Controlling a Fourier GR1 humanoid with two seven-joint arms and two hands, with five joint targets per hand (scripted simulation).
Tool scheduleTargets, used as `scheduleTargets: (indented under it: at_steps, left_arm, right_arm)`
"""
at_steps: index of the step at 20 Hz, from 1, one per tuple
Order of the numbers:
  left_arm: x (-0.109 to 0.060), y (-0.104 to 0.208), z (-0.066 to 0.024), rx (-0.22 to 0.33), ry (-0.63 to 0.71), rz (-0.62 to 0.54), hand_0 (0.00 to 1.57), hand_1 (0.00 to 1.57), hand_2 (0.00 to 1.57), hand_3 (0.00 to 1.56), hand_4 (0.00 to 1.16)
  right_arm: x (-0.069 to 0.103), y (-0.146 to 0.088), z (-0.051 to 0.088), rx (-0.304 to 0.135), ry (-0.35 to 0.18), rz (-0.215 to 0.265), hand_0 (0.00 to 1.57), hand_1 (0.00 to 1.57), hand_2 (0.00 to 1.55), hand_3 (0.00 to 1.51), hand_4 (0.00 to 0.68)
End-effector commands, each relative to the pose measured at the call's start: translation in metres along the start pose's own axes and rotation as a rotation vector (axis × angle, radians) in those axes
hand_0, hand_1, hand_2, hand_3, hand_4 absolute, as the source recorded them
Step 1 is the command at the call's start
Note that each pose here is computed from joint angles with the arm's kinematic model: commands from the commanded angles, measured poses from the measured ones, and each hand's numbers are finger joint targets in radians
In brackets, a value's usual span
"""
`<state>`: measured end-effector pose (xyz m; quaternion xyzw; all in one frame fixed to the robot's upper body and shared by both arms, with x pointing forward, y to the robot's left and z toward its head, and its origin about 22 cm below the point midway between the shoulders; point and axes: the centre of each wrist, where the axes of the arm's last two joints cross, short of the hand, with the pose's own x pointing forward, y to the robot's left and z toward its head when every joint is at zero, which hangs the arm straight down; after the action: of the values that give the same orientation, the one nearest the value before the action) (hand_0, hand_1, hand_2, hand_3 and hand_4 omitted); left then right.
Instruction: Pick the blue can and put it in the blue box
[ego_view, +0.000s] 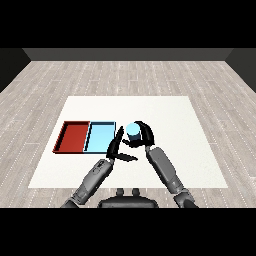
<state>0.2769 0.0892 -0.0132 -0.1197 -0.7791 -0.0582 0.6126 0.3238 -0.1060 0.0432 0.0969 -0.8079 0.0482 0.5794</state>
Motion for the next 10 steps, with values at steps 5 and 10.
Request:
scheduleTargets:
  at_steps: [5, 10]
  left_arm:
    - [-0.008, 0.009, -0.0162, 0.006, 0.017, 0.026, 0.0, 0.0, 0.0, 0.0, 0.0]
    - [-0.015, -0.011, -0.0094, 0.009, 0.045, 0.014, 0.0, 0.0, 0.0, 0.0, 0.0]
  right_arm:
    - [-0.003, 0.019, 0.01, 0.041, -0.003, 0.012, 1.43, 1.43, 1.46, 1.38, 0.55]
    - [0.001, 0.01, 0.0, 0.046, -0.018, -0.011, 1.43, 1.43, 1.46, 1.38, 0.559]
